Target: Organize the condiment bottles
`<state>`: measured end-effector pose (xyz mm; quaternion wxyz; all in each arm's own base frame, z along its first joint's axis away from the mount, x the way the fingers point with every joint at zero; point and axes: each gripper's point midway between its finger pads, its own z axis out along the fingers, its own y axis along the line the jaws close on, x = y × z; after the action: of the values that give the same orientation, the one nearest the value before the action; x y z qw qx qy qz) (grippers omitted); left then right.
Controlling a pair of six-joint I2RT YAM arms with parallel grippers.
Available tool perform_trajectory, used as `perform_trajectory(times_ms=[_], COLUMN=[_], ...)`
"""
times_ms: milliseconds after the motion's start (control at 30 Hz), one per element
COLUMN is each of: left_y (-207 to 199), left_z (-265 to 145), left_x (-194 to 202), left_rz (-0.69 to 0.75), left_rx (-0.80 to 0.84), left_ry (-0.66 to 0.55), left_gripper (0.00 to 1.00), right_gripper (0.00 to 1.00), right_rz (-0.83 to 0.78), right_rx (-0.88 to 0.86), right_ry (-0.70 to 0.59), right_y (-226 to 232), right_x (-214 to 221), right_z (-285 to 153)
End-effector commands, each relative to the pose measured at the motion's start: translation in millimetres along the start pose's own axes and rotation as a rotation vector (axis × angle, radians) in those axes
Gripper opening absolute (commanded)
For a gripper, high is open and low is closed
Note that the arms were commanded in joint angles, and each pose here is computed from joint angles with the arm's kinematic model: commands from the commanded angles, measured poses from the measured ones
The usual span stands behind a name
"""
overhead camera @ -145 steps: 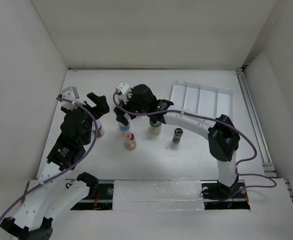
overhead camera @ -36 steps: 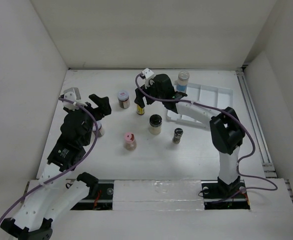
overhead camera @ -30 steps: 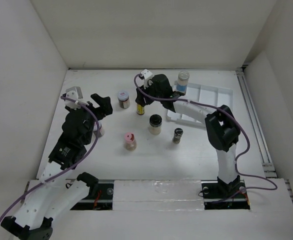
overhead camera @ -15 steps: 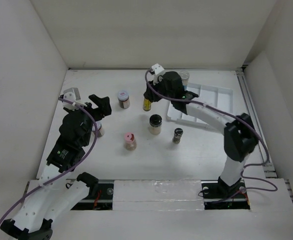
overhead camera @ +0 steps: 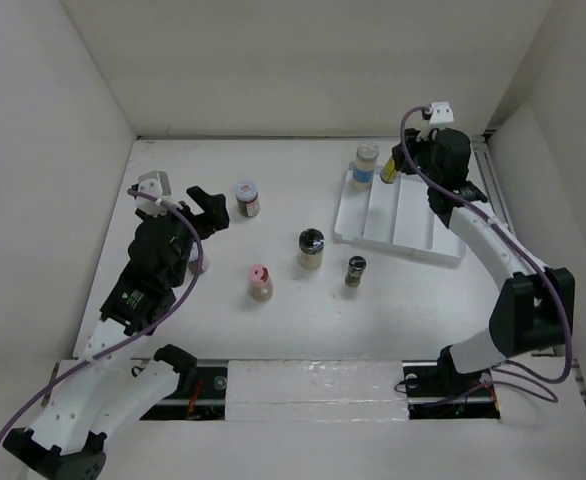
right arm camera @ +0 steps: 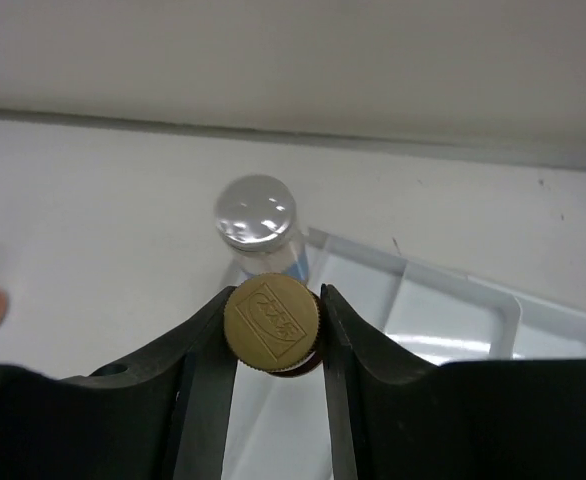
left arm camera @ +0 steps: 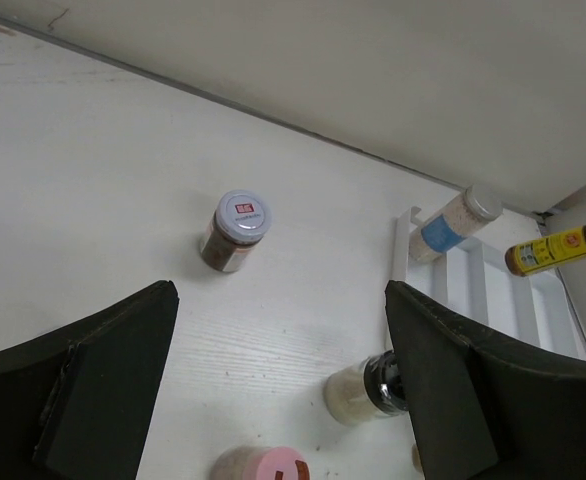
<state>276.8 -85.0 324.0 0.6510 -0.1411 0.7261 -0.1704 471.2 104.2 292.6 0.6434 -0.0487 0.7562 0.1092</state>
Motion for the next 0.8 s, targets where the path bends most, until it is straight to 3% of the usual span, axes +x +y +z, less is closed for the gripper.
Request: perform_trajectory(times_ms=[0,333,567,767], left_y=[-7,-5,-6,-5], left_z=[2,1,1,3], left_x=[-10,-9,-11,-6], left_rz=[-0.014,-0.015,-0.018,-0.010], left_rx=[0.025,0.025,0.029,0.020], left_ry=[-0.034,-0.035,-0.043,-0.025], left_gripper=[0.81,0.81,0.81,0.81], right_gripper=[0.13,0.11,0.11,0.26], right_rz=[0.025,0.024,-0.031,-0.034], right_rx=[0.023,0.065,0.144,0.136], right_ry=[-0.025,-0.006,0.084,0.119], right_y=[-18,-49,-67,-58], right_x=[-4,4,48,63], right_z=[22,89,116,120])
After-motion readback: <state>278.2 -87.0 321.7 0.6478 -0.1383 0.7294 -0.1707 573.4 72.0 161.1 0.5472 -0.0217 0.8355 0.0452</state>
